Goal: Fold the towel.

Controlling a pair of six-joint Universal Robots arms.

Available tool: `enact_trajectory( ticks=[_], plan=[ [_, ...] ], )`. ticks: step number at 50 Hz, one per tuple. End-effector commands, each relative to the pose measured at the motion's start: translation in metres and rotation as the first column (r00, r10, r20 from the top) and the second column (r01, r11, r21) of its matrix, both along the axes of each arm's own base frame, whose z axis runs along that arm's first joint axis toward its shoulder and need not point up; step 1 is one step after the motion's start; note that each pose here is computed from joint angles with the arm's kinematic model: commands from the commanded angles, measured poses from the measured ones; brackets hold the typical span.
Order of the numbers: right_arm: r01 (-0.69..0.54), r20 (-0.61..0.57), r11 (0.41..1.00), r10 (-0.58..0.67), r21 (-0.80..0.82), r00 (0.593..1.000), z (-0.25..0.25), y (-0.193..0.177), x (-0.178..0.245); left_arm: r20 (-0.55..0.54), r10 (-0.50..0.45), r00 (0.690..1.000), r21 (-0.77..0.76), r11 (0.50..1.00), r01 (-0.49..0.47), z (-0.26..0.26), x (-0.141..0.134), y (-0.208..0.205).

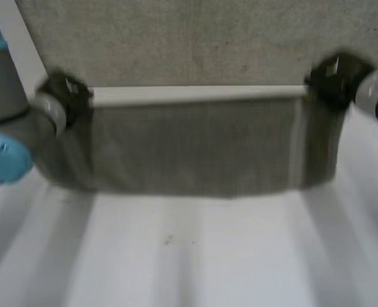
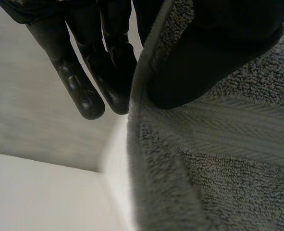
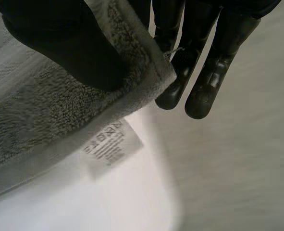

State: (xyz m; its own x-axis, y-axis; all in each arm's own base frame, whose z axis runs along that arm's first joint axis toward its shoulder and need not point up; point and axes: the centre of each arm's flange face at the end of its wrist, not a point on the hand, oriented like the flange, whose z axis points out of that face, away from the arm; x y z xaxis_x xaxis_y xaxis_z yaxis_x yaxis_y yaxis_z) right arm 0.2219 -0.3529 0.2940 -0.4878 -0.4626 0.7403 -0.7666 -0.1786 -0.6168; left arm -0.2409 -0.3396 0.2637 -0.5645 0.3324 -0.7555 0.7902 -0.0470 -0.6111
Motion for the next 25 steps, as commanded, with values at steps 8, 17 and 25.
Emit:
enact_trajectory(
  ticks=[8, 17, 25],
  plan=[
    [0.152, 0.332, 0.732, 0.106, -0.664, 0.937, 0.129, -0.009, 0.007, -0.496, -0.154, 0.855, -0.586, 0.785, -0.199, 0.154, -0.030, -0.028],
    [-0.006, 0.210, 0.957, 0.070, -0.291, 0.975, 0.012, -0.008, 0.016, -0.397, -0.016, 0.918, -0.250, 0.964, -0.092, 0.028, -0.024, -0.022],
    [-0.052, 0.034, 0.991, 0.048, 0.120, 0.998, -0.098, 0.022, 0.008, -0.289, 0.038, 0.957, 0.066, 0.998, -0.020, -0.078, -0.007, 0.014]
  ],
)
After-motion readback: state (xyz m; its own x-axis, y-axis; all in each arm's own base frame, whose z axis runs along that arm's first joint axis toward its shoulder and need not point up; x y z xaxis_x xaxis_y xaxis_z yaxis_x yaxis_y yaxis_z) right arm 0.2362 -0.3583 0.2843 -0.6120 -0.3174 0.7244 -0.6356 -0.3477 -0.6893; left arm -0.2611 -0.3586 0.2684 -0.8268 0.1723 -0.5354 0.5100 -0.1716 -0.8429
